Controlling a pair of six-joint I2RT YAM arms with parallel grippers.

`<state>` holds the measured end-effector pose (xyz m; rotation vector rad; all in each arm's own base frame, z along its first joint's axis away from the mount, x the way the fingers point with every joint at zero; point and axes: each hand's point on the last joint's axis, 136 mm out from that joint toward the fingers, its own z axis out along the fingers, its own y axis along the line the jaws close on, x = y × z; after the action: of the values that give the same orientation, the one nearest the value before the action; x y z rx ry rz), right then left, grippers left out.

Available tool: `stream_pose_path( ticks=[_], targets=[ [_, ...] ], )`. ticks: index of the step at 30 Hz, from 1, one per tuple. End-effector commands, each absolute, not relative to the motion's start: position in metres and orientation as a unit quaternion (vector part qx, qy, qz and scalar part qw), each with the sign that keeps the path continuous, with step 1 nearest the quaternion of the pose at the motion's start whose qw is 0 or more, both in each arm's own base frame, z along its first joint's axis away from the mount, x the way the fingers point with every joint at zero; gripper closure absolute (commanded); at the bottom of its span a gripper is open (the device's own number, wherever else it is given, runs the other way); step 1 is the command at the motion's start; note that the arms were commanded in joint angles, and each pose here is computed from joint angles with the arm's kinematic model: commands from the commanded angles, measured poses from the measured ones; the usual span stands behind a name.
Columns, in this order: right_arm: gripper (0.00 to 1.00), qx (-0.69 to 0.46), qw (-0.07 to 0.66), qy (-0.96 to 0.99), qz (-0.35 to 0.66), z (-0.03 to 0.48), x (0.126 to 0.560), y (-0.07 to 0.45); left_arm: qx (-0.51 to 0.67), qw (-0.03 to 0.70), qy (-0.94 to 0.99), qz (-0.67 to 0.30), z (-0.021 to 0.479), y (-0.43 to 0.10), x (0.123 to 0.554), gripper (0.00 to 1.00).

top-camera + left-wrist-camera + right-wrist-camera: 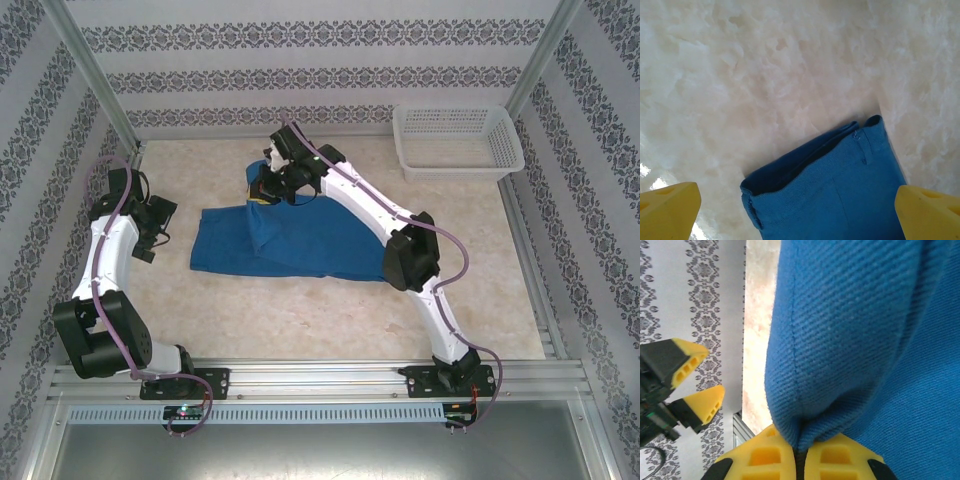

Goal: Roll up the long pants

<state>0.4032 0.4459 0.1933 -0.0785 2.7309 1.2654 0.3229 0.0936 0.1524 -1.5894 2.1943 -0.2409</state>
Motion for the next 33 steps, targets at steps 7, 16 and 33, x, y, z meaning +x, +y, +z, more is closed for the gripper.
stream_pose_path(
  ticks=[7,16,33],
  targets=[
    [0.99,-0.013,0.038,0.887,0.460,0.165,0.409,0.482,-0.557,0.217,0.797,-0.087,0.163,0.093,0.321,0.00],
    [0.08,-0.024,0.002,0.884,0.467,0.130,0.371,0.547,-0.529,0.265,0.781,-0.201,0.174,0.070,0.356,0.00],
    [1.00,-0.109,0.123,0.965,0.203,0.142,0.412,0.241,-0.481,0.227,0.835,-0.140,0.118,-0.056,0.357,1.00]
  ],
)
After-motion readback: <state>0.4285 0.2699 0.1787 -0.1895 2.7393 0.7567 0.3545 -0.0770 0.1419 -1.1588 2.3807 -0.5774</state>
